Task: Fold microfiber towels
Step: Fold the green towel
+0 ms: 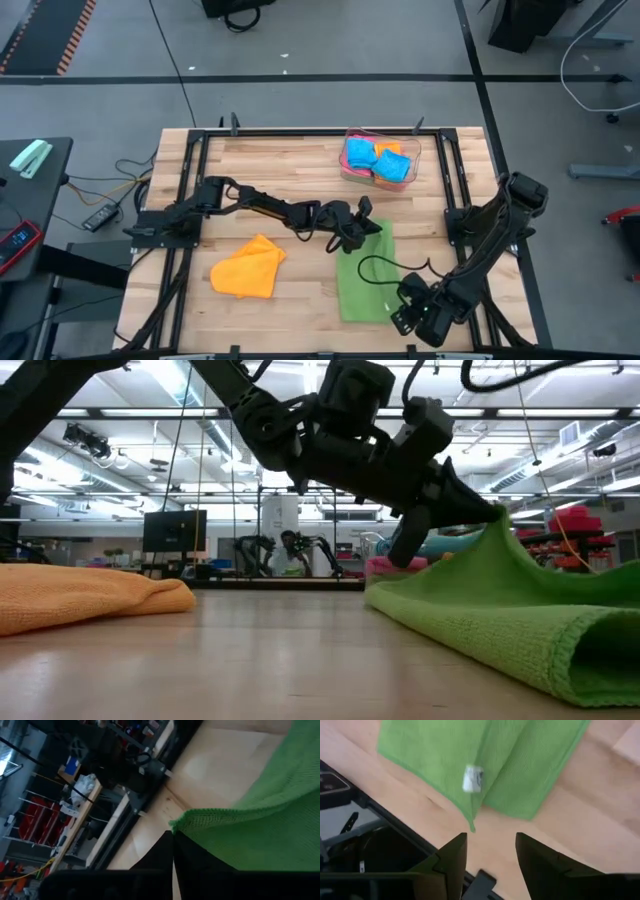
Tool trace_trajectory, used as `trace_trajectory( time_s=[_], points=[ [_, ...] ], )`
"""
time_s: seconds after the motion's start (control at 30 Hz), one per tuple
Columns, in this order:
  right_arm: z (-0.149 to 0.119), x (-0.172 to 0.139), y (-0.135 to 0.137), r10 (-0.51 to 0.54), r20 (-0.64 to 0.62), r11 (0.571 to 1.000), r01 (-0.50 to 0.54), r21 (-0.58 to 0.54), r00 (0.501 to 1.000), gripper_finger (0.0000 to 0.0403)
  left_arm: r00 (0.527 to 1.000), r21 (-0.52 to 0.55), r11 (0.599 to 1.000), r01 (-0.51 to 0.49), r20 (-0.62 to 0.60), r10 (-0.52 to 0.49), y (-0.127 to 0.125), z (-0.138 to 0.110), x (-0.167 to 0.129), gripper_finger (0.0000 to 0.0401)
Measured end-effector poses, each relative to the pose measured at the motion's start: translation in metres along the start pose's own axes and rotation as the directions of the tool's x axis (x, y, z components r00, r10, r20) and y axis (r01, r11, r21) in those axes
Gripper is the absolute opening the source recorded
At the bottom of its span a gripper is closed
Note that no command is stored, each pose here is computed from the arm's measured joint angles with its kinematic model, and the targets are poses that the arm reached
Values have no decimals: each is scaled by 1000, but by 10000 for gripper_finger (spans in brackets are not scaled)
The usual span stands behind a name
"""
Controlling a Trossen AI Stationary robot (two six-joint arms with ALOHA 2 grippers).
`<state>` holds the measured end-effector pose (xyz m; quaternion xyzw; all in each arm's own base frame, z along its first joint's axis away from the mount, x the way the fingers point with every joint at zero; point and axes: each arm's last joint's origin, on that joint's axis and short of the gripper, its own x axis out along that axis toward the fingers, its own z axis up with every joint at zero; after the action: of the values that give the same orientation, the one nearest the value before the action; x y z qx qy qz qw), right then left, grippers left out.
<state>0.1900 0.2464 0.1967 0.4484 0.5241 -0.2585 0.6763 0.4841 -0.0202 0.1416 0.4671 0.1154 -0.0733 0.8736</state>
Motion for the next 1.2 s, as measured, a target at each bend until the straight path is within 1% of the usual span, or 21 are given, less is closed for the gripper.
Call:
trace_trajectory(
  time_s=[0.1, 0.2, 0.27, 0.4, 0.57, 0.67, 0.8, 0.9, 1.07, 1.2],
  points=[
    [2, -6, -3, -7, 30, 1000, 7, -8, 1000, 177, 1000, 6, 1000, -23, -13, 23, 5, 2, 2, 17],
    [3, -7, -5, -16, 42, 1000, 17, -14, 999, 177, 998, -3, 999, -55, -14, 55, 17, 3, 4, 9],
    [4, -7, -5, -15, 54, 1000, 16, -15, 998, 177, 999, -6, 999, -34, -38, 34, 22, 1, 6, 6],
    [4, -7, -5, -3, 93, 1000, 5, -29, 996, 177, 997, -32, 999, -2, -80, -1, 15, -15, 17, 14],
    [5, -7, -6, -5, 113, 999, 9, -34, 994, 177, 995, -33, 999, 4, -95, -7, 9, -24, 23, 26],
    [5, -7, -6, -5, 116, 999, 9, -35, 993, 177, 995, -34, 999, -3, -98, 0, 7, -29, 25, 20],
    [6, -7, -6, 5, 140, 999, 0, -40, 990, 177, 995, -42, 999, -28, -99, 24, 12, -32, 25, 8],
    [6, -7, -6, 7, 145, 999, -1, -40, 989, 177, 993, -61, 997, -40, -110, 33, 15, -36, 24, 8],
    [6, -7, -6, 7, 145, 999, -1, -41, 989, 177, 992, -72, 997, -36, -124, 27, 13, -41, 25, 31],
    [7, -8, -6, 20, 178, 999, -13, -43, 984, 177, 992, -101, 994, -50, -116, 39, 10, -41, 27, 60]
  ],
)
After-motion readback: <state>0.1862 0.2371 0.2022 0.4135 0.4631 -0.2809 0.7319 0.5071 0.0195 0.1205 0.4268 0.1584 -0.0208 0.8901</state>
